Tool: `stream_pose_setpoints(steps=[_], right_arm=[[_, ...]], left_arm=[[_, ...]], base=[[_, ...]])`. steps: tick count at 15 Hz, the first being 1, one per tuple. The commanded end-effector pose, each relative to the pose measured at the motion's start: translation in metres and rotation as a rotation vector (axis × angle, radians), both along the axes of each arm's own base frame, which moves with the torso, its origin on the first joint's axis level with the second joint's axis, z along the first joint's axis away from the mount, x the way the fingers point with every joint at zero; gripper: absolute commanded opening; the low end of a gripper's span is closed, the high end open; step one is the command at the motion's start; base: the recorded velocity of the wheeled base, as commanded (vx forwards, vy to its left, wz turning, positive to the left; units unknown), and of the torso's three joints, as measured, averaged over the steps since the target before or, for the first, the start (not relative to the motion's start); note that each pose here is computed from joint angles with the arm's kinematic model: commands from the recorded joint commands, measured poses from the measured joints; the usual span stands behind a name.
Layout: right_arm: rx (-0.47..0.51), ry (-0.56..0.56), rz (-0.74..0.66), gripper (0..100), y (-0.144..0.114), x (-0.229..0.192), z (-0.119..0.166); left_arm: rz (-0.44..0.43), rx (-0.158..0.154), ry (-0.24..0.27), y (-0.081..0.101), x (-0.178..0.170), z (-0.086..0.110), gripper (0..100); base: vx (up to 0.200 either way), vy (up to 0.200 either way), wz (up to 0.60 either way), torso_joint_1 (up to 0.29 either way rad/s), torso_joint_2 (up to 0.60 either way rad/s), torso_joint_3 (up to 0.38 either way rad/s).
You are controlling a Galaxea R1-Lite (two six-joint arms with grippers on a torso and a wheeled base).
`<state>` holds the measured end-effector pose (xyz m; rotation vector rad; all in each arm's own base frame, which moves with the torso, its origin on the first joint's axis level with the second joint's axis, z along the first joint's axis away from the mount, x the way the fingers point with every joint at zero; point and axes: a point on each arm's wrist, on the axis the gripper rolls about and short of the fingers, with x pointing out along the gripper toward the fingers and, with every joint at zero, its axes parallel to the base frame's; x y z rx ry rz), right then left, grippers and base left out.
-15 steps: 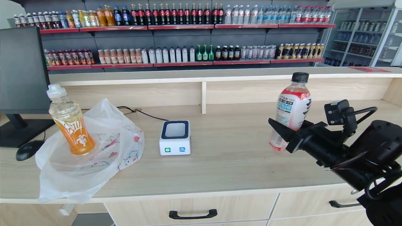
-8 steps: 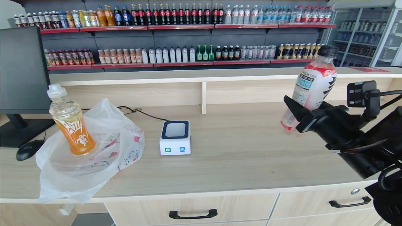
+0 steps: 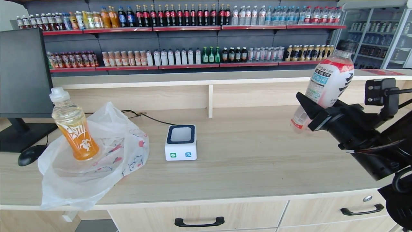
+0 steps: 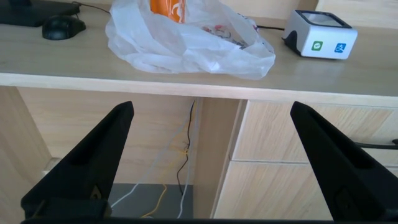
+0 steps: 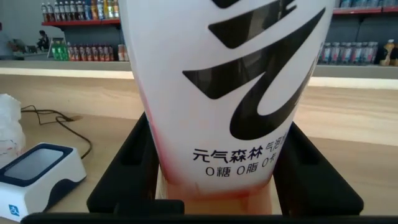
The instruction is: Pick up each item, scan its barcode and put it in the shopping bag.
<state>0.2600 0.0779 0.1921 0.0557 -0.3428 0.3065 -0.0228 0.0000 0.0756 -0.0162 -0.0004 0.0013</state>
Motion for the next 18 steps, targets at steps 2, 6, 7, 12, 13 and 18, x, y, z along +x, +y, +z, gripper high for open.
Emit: stream_pose_setpoints(steps=[2, 6, 7, 12, 13, 18], right_arm=[[0.0, 0.014, 0.005, 0, 0.0007, 0.0005, -0.0027], [0.003, 0.021, 0.006, 0, 0.0027, 0.0072, -0.0054], [0.003, 0.021, 0.006, 0, 0.0033, 0.009, -0.0058], [0.003, 0.021, 0.006, 0, 0.0034, 0.0094, -0.0058], [0.003, 0.02, 0.006, 0, 0.0033, 0.0091, -0.0054], [0.003, 0.018, 0.006, 0, 0.0022, 0.0054, -0.0043]], left_arm=[[0.0, 0.002, -0.001, 0.0, 0.0, 0.0001, 100], [0.0, -0.001, -0.001, 0.0, 0.0, 0.0001, 100], [0.0, -0.001, -0.001, 0.0, 0.0, 0.0001, 100], [0.0, -0.001, -0.001, 0.0, 0.0, 0.0001, 100], [-0.001, -0.001, -0.001, 0.0001, 0.0, 0.0001, 100], [-0.001, 0.002, -0.003, 0.0001, 0.0, 0.0002, 100]], base=[[0.0, 0.2, 0.0, 0.007, 0.0, 0.005], [0.0, 0.2, 0.0, -0.001, 0.0, -0.001], [0.0, 0.2, 0.0, 0.002, -0.01, 0.002], [0.0, 0.2, 0.0, 0.002, 0.0, 0.002], [0.0, 0.2, 0.0, 0.002, 0.0, 0.002], [0.0, 0.12, 0.0, 0.002, 0.0, 0.001]])
